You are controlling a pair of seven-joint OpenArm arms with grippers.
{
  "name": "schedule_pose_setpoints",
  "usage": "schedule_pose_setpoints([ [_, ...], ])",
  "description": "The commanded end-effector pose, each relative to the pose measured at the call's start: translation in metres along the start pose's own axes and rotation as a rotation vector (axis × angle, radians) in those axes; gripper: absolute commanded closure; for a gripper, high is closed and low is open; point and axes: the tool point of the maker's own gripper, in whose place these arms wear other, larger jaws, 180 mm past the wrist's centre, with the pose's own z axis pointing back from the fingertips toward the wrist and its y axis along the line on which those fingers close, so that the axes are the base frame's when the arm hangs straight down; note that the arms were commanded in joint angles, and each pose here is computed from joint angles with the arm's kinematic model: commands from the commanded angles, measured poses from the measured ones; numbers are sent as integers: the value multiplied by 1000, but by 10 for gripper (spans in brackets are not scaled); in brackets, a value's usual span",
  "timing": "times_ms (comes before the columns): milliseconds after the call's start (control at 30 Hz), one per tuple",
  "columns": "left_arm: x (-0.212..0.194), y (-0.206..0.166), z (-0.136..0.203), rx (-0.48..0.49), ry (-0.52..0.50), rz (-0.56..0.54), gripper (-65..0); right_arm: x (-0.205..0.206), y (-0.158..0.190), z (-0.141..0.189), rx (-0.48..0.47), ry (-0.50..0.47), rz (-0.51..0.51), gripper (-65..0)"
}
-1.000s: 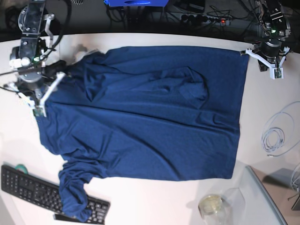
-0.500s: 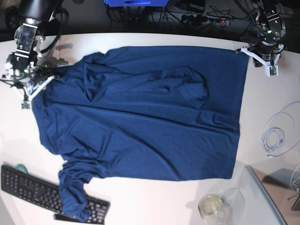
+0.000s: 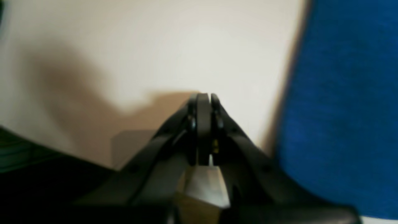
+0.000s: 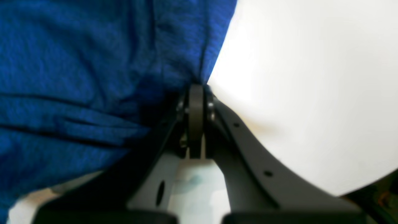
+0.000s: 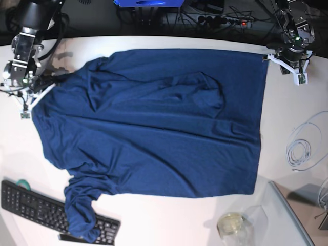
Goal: Layout the t-shirt on the table in an organized manner, then fold the t-shirt properly
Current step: 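Pull the held shirt corner outward with the right gripper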
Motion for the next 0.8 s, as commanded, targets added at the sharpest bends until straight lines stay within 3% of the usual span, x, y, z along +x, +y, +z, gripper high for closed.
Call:
schedule_pose_setpoints([
  [0,1,9,2,17,10,-22,0,1,-9,4,-22,-5,5,0],
  [233,5,9,2,17,0,-24,0,14,-25,28,-76,-83,24,0],
  [267,5,8,2,17,-1,-24,0,19,-26,31,-80,-95,25,-15],
  [400,16,8,7,18,-31,-33,0,34,-32,52,-109,-148,22,-173],
  [500,18,10,16,20,-47,-43,0,45,-37,78,-142,-222,27,-195],
  [767,16,3,46,-106,-115,226,0,41,-9,102,-103,-269,-21,-189],
])
